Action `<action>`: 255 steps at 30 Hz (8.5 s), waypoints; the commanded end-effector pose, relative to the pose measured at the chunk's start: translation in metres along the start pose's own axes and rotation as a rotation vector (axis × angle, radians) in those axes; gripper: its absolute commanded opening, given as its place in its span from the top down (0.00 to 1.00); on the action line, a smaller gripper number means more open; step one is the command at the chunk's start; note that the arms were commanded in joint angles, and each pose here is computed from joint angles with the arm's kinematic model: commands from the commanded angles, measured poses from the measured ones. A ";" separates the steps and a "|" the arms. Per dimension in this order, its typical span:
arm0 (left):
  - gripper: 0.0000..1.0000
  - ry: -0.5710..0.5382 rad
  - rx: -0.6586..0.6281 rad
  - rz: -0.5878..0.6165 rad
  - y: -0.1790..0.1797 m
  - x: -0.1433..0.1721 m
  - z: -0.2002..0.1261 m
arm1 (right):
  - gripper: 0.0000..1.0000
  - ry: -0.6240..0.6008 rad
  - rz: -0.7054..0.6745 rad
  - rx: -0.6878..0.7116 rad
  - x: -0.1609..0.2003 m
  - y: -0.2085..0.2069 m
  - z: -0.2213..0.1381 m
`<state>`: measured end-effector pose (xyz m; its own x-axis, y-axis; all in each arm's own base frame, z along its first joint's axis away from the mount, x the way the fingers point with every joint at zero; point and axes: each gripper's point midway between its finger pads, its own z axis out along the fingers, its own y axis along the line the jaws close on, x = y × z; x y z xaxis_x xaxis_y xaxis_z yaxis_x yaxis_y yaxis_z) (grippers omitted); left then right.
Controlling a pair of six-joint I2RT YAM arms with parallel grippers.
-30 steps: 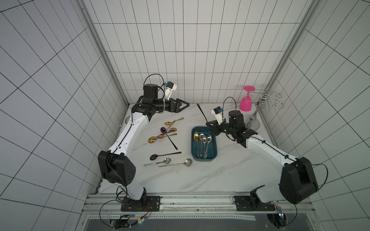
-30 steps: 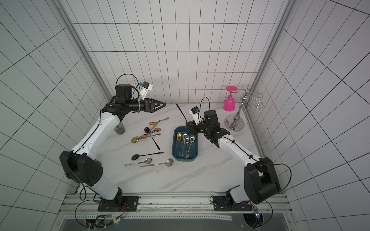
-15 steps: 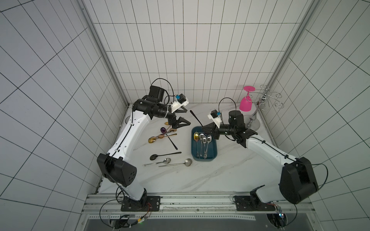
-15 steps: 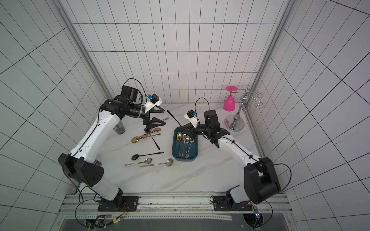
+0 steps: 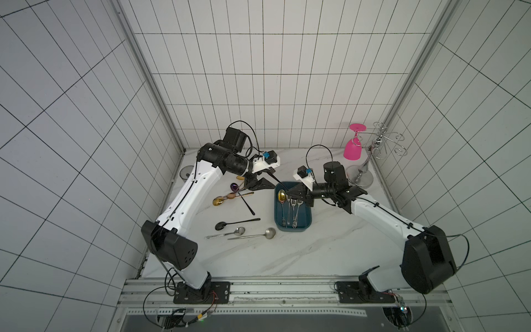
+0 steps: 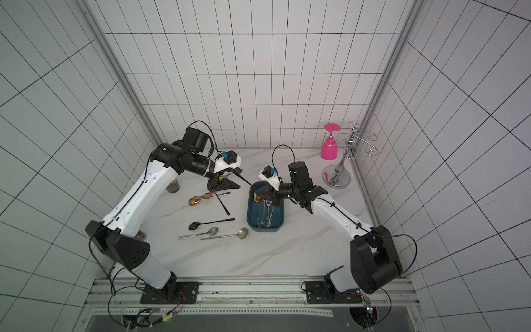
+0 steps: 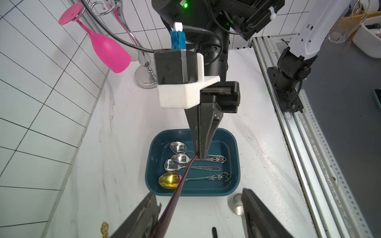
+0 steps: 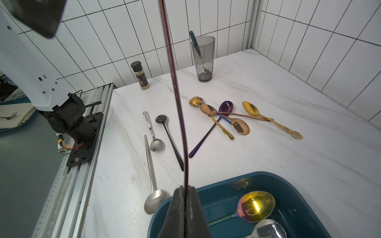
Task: Put the spoon into the storage box
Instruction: Pick up the spoon from the center of the board, then place the spoon in the storage box, then pick up the spoon from the center of the board, then place the spoon in the storage box.
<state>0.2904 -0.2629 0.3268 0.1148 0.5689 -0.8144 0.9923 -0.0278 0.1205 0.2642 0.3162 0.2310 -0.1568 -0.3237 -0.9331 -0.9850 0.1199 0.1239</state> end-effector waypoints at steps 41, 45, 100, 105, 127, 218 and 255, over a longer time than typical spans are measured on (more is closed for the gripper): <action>1.00 0.136 -0.137 0.157 0.015 0.012 0.012 | 0.43 0.022 -0.017 0.128 0.000 0.006 -0.023; 1.00 0.214 -0.237 0.209 0.027 0.019 0.034 | 0.41 0.026 0.042 0.299 0.005 -0.002 -0.055; 0.34 0.295 -0.444 -0.077 -0.038 0.010 0.118 | 0.01 -0.029 0.447 1.029 0.053 -0.052 -0.193; 0.24 0.212 -0.444 -0.263 -0.024 0.004 0.086 | 0.01 0.089 0.378 0.913 0.050 -0.042 -0.163; 0.02 0.222 -0.562 -0.484 0.014 0.099 -0.050 | 0.14 0.486 0.186 0.463 0.052 0.015 -0.031; 0.88 0.880 0.006 -0.432 -0.137 0.319 -0.026 | 0.02 0.227 0.342 1.062 0.056 -0.057 -0.177; 0.90 -0.088 -0.278 -1.022 0.019 0.071 0.072 | 0.18 -0.308 1.077 0.599 -0.035 -0.053 -0.033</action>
<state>0.3214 -0.2701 0.2281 -0.7367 0.1954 -0.6474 0.5869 0.6603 -0.4685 0.3156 0.2664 0.2281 -0.7634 0.4072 -0.5014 -0.1016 0.6909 0.7158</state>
